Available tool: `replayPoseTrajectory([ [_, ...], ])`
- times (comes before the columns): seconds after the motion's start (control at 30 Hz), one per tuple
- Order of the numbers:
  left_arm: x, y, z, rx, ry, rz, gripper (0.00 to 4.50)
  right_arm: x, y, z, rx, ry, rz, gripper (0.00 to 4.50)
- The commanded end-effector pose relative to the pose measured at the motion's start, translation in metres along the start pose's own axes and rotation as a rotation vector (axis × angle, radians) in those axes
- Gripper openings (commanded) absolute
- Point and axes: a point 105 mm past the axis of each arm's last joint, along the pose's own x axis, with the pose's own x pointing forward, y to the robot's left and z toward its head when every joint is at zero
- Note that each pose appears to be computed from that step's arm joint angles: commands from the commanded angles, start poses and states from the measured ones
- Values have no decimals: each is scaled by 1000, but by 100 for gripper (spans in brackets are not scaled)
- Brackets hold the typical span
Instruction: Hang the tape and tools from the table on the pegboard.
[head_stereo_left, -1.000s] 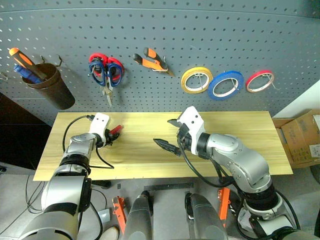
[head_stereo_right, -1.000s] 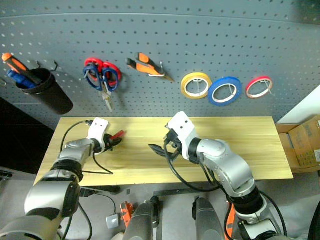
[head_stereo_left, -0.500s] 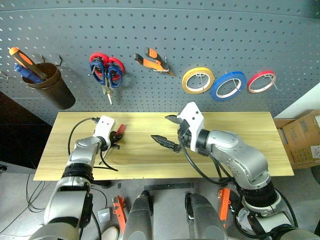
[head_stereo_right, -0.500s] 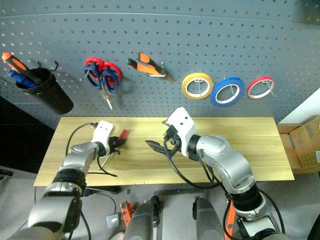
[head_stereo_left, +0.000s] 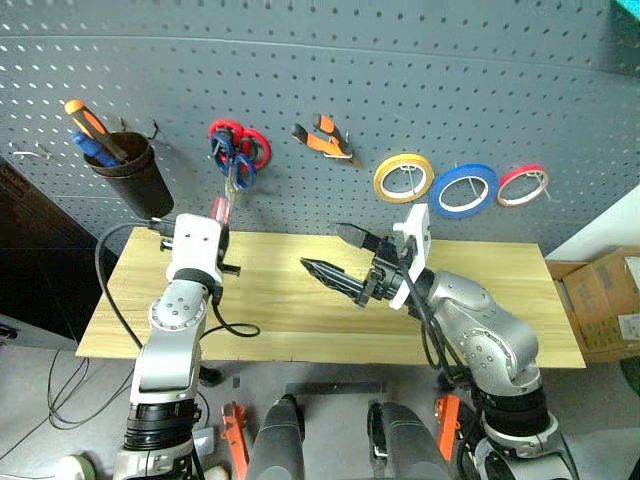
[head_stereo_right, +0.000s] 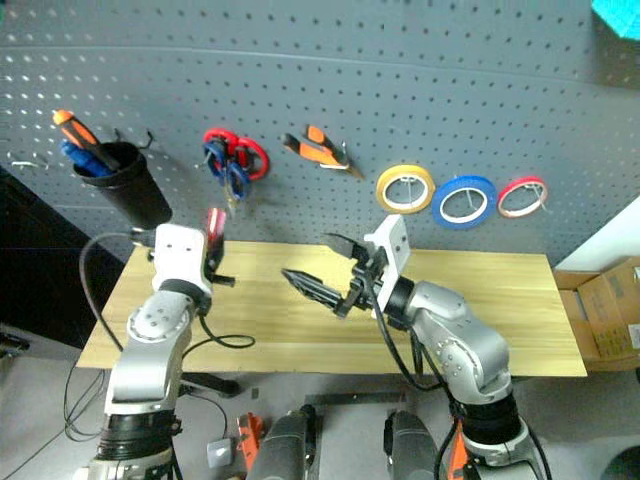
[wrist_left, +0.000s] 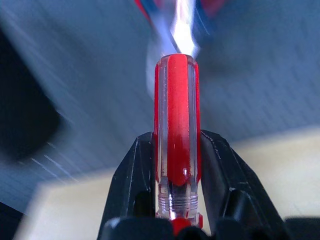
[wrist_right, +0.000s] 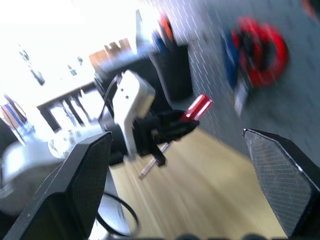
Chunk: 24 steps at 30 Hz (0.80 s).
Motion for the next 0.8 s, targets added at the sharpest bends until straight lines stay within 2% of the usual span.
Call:
replayPoseTrajectory([
  [0.03,1,35,62,102,-238,159,87,11,1,33,-14,-162,51,450],
  [0.23,21,65,111,150,-398,268,87,28,-7,57,-19,-261,54,450],
  [0.37,49,76,140,110,-464,265,87,35,-10,65,-43,-293,49,450],
  [0.43,61,81,146,68,-472,274,87,37,-12,65,-54,-298,41,450],
  [0.53,90,88,143,-35,-431,247,87,35,-15,68,-76,-309,13,450],
  [0.67,110,85,132,-109,-390,215,87,31,-18,66,-91,-304,-16,450],
  [0.8,124,80,96,-226,-269,208,87,27,-21,64,-111,-291,-41,450],
])
